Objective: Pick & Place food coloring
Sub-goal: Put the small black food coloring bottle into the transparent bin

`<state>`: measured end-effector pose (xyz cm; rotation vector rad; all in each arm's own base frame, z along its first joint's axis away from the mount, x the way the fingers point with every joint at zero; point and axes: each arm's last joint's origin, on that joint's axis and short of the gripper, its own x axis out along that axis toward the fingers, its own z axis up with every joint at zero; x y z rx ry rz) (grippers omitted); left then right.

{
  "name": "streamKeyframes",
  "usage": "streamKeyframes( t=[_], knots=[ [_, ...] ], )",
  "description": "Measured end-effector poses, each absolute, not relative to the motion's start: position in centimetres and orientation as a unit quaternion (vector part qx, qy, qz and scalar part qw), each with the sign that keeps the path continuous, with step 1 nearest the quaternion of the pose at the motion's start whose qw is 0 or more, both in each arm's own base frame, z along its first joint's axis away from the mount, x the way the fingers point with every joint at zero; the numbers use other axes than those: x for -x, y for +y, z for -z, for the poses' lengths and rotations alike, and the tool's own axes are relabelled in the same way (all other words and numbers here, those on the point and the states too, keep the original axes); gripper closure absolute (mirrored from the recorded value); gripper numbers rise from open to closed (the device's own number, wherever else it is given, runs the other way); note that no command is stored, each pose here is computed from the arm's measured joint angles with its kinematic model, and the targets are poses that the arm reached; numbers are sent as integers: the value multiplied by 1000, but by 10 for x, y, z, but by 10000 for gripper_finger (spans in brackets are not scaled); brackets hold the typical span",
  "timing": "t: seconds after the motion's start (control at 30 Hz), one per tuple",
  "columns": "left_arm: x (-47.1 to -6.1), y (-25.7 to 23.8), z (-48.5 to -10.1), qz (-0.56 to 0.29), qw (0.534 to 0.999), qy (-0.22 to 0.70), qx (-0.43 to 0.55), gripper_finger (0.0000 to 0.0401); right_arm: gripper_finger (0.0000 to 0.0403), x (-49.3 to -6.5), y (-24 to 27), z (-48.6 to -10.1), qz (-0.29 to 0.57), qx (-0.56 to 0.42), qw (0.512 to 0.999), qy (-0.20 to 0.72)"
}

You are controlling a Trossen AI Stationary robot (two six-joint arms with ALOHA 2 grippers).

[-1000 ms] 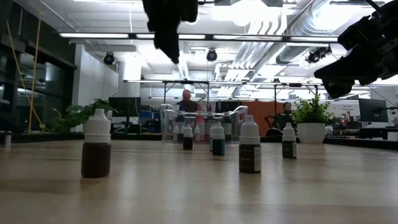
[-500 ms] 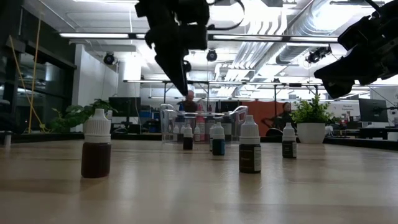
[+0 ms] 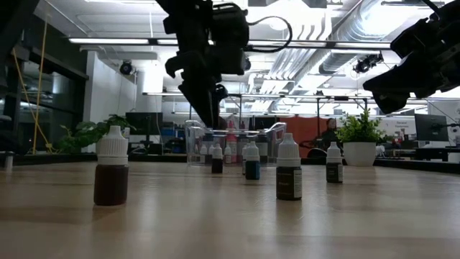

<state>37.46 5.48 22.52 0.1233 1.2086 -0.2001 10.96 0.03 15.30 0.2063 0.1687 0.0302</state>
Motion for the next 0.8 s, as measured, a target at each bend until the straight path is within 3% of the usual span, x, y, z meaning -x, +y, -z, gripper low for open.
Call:
streamKeyframes(
  t=[0.3,0.8],
  knots=[
    [-379,53,-225,90,825,553,-74,149,402,-110,0,-153,-15,-103,991,84],
    [-394,48,-191,49,806,586,-64,142,402,-110,0,-153,-15,-103,991,84]
  ],
)
